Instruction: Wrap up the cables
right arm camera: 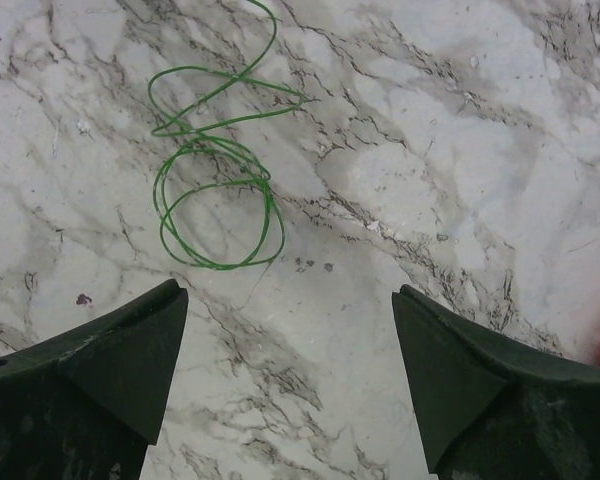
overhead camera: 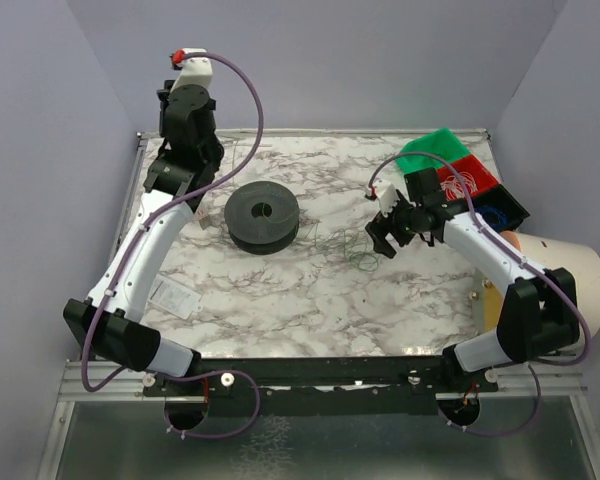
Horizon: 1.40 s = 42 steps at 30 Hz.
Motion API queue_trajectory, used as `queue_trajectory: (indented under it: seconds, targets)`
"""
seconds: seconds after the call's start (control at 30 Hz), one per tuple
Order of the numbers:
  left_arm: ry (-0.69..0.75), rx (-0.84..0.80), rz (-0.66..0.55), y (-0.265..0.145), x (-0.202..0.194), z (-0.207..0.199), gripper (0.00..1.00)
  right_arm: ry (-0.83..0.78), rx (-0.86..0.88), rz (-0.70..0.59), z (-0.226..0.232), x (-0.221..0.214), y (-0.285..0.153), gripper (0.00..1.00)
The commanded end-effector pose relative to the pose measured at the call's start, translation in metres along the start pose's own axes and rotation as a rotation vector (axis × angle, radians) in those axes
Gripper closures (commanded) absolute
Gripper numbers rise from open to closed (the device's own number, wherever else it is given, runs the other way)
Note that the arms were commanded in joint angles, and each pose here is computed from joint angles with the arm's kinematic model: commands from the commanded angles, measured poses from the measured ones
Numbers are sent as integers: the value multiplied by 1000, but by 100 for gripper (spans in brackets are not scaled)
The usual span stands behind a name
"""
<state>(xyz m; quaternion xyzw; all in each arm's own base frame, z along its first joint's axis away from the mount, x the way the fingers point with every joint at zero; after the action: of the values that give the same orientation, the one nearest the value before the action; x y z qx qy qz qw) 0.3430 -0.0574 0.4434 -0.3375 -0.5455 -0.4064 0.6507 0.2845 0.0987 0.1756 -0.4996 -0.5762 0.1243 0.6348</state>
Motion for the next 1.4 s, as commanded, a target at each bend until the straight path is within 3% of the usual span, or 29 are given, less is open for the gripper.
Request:
queue_trajectory:
  seconds: [0.0, 0.37, 0.43, 0.5, 0.57, 0.9, 1.03, 1.17, 1.27, 1.37]
  targets:
    - [-35, 187, 14, 18, 2, 41, 100, 161, -31, 69, -8, 5, 8, 13]
    - [-41, 421, 77, 65, -34, 109, 100, 299, 65, 86, -1, 7, 17, 20]
    - [-61, 423, 106, 73, -47, 120, 100, 283, 54, 118, 0, -1, 17, 22]
    - [-82, 385, 132, 76, -57, 122, 100, 247, 97, 151, 5, -10, 18, 31]
    - [-97, 337, 147, 75, -63, 118, 100, 193, 167, 159, 14, -19, 17, 34]
    - [-200, 119, 154, 79, -62, 94, 100, -96, 194, 146, 34, -35, 25, 12]
    - [-278, -16, 147, 82, -56, 77, 100, -132, 132, 96, 34, -20, 40, 4]
    - [-354, -125, 134, 83, -45, 59, 100, -136, -15, 111, 20, -9, 58, 4]
    - [-380, -126, 106, 86, -31, 50, 100, -133, -143, 151, 3, -5, 70, 10]
    - [-383, -1, 66, 98, -17, 58, 100, -91, -350, 196, -23, 1, 76, 18]
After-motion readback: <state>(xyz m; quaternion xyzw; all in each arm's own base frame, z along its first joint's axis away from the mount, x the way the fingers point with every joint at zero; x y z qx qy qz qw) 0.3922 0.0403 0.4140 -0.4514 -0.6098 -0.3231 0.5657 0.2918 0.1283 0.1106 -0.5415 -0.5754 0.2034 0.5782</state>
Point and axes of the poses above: each gripper's point midway between its finger pads, its own y axis out along the fingers, its own z axis along the line the jaws close on, x = y × z, the point moved 8 cm from there along -y, back along the fingers, and after that the axes turned 8 degrees about -y, right-handed, at the moved point
